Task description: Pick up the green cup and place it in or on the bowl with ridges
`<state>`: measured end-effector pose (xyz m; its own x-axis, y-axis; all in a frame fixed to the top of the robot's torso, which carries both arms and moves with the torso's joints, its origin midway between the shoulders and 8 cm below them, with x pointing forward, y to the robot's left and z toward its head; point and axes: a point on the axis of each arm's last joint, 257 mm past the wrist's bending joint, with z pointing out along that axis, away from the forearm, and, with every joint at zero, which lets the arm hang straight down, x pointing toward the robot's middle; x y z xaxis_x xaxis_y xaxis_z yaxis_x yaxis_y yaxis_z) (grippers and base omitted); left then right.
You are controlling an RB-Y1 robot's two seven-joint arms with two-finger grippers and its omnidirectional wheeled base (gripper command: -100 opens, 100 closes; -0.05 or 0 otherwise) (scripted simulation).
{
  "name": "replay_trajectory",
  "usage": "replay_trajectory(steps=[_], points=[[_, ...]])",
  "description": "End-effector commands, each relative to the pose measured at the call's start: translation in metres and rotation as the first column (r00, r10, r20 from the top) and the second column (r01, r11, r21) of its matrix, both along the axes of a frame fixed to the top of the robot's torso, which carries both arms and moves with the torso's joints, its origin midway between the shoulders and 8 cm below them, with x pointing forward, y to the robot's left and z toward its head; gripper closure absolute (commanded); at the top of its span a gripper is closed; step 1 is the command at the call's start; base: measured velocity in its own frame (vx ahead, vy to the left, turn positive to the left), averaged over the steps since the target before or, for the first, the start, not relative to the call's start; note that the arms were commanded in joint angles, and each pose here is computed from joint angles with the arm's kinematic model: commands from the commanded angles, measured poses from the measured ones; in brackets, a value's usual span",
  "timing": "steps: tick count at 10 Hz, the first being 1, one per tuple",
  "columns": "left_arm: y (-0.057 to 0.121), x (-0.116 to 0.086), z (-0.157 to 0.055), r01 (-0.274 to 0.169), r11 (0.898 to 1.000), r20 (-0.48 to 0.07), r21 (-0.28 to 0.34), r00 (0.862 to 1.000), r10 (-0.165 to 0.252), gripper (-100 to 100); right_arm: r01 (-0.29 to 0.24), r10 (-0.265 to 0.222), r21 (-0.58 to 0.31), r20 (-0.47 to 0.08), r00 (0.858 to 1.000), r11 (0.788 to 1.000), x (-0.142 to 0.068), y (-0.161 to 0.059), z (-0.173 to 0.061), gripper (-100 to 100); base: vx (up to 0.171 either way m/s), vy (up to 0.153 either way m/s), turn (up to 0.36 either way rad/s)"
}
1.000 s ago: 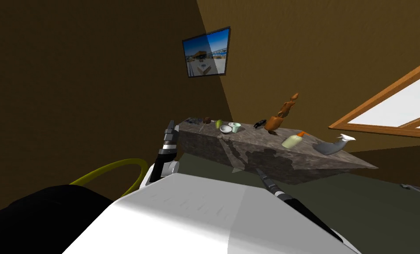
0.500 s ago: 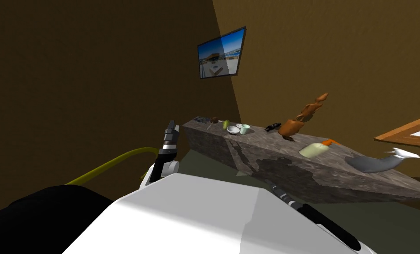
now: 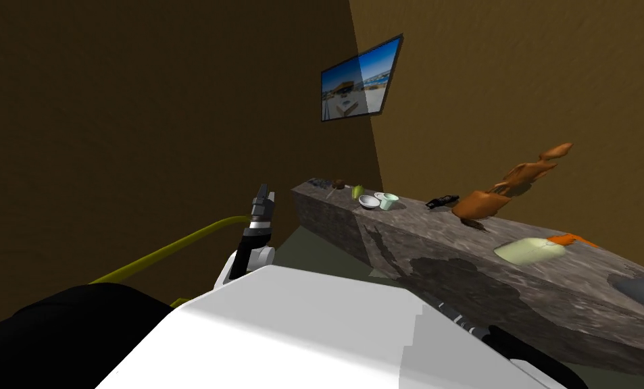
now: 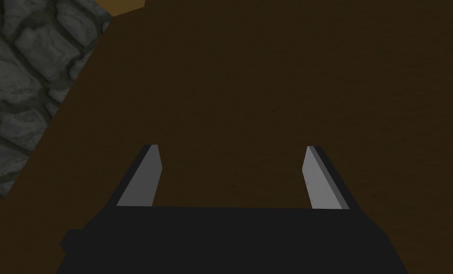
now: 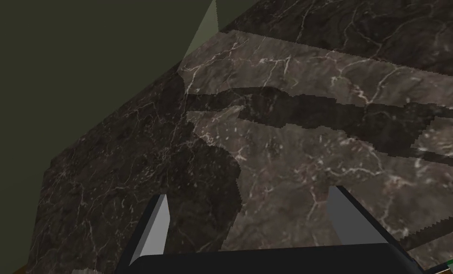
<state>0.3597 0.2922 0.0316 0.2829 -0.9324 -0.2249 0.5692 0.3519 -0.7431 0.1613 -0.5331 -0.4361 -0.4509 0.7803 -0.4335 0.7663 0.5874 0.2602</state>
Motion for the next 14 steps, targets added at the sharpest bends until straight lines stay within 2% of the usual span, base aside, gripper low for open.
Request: replay_trajectory(steps=[1,2,3,4,5,6,7,10,11,12,13,14], points=[[0.000,0.000,0.000,0.000,1.000,0.000,0.000,1.000,0.000,0,0.004,-0.008,-0.041,-0.079,0.997,0.999,-0.018,-0.029,0.001,-100,-0.010,0.017,0.329],[0.000,0.000,0.000,0.000,1.000,0.000,0.000,1.000,0.000,0,0.011,-0.015,-0.039,-0.108,0.994,0.999,-0.026,-0.029,-0.002,-100,-0.010,0.007,0.285],[0.000,0.000,0.000,0.000,1.000,0.000,0.000,1.000,0.000,0,0.005,-0.017,-0.070,-0.161,0.987,0.998,-0.037,-0.052,0.003,-100,-0.009,0.014,0.380],[0.000,0.000,0.000,0.000,1.000,0.000,0.000,1.000,0.000,0,0.013,-0.027,-0.073,-0.196,0.980,0.997,-0.046,-0.057,0.002,-100,-0.006,0.006,0.226],[0.000,0.000,0.000,0.000,1.000,0.000,0.000,1.000,0.000,0,0.010,-0.034,-0.100,-0.246,0.969,0.995,-0.057,-0.078,0.008,-100,-0.004,0.012,0.349],[0.000,0.000,0.000,0.000,1.000,0.000,0.000,1.000,0.000,0,0.021,-0.050,-0.108,-0.282,0.958,0.994,-0.068,-0.087,0.009,-100,0.000,0.003,0.256],[0.000,0.000,0.000,0.000,1.000,0.000,0.000,1.000,0.000,0,0.017,-0.059,-0.132,-0.326,0.944,0.991,-0.077,-0.108,0.019,-100,0.002,0.006,0.357],[0.000,0.000,0.000,0.000,1.000,0.000,0.000,1.000,0.000,0,0.031,-0.099,-0.165,-0.420,0.902,0.986,-0.102,-0.140,0.035,-100,0.006,-0.003,0.298],[0.000,0.000,0.000,0.000,1.000,0.000,0.000,1.000,0.000,0,0.032,-0.100,-0.164,-0.423,0.901,0.986,-0.103,-0.139,0.035,-100,0.004,-0.006,0.013],[0.000,0.000,0.000,0.000,1.000,0.000,0.000,1.000,0.000,0,0.037,-0.121,-0.187,-0.463,0.878,0.982,-0.113,-0.162,0.051,-100,0.006,0.002,0.328],[0.000,0.000,0.000,0.000,1.000,0.000,0.000,1.000,0.000,0,0.039,-0.125,-0.187,-0.479,0.869,0.982,-0.117,-0.162,0.052,-100,0.007,-0.012,0.228],[0.000,0.000,0.000,0.000,1.000,0.000,0.000,1.000,0.000,0,0.042,-0.142,-0.204,-0.508,0.850,0.978,-0.122,-0.179,0.068,-100,0.009,-0.011,0.317]])
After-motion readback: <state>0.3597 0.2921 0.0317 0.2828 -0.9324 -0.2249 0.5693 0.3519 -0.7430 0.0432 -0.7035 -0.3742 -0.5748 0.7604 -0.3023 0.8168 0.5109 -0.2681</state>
